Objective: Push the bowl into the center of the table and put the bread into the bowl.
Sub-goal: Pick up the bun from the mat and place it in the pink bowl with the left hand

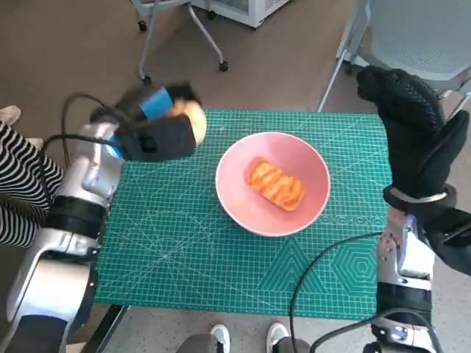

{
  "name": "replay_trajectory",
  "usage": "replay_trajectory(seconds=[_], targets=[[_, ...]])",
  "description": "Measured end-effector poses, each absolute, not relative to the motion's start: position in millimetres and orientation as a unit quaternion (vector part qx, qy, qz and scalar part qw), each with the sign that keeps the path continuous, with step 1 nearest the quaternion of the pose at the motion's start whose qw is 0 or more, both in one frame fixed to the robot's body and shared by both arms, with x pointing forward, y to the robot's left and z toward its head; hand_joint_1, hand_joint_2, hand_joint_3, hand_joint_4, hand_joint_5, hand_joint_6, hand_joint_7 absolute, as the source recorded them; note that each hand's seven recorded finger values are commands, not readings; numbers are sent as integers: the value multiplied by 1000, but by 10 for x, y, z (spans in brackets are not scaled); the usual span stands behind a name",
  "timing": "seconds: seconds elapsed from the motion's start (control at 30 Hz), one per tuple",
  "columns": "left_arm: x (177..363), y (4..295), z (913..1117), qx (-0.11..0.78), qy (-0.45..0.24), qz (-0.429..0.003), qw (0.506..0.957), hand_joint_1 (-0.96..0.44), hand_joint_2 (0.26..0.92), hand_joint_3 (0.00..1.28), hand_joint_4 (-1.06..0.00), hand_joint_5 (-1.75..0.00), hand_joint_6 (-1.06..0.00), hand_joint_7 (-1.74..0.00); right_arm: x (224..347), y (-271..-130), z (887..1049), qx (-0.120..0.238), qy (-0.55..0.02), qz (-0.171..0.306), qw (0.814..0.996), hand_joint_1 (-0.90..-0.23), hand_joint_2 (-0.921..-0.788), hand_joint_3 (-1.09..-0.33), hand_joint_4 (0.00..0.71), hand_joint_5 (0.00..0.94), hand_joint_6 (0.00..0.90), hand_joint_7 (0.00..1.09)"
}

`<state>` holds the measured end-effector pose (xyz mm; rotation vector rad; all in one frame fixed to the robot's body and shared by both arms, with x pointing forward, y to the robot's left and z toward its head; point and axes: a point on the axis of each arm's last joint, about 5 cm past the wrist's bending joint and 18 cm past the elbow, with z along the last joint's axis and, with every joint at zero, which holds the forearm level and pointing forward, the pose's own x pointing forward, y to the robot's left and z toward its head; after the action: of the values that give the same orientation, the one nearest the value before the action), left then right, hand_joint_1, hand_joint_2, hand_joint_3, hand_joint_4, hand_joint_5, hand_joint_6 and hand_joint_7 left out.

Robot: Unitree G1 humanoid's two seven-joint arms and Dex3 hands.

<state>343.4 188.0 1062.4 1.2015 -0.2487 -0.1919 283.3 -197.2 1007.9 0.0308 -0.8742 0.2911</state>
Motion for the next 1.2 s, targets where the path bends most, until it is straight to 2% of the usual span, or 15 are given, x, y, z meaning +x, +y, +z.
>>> replay_trajectory(seconds=[0.27, 0.6, 0.73, 0.97, 1.2], targets=[[3211, 1662, 10791, 550, -213, -93, 802, 2, 901, 25, -819, -1021, -676, -1120, 2834, -1970, 10083, 15, -423, 141, 895, -675, -921, -683, 124, 0, -1, 598], [2933, 1251, 10923, 523, -336, -148, 769, 2, 900, 11, -846, -996, -684, -1104, 2834, -1969, 10082, 15, -422, 141, 895, -671, -921, -684, 125, 0, -1, 598], [2941, 1120, 10837, 525, -346, -181, 756, 1, 906, 11, -842, -1012, -667, -1109, 2833, -1971, 10080, 15, -422, 141, 895, -670, -921, -686, 125, 0, -1, 598], [3032, 957, 10579, 540, -306, -235, 748, 1, 918, 19, -800, -1069, -634, -1137, 2827, -1976, 10078, 14, -423, 140, 895, -667, -921, -690, 125, 0, -1, 583], [3077, 876, 10398, 551, -285, -273, 735, 1, 920, 32, -763, -1122, -634, -1128, 2812, -1981, 10080, 13, -425, 139, 894, -666, -921, -692, 122, 0, -1, 586]])
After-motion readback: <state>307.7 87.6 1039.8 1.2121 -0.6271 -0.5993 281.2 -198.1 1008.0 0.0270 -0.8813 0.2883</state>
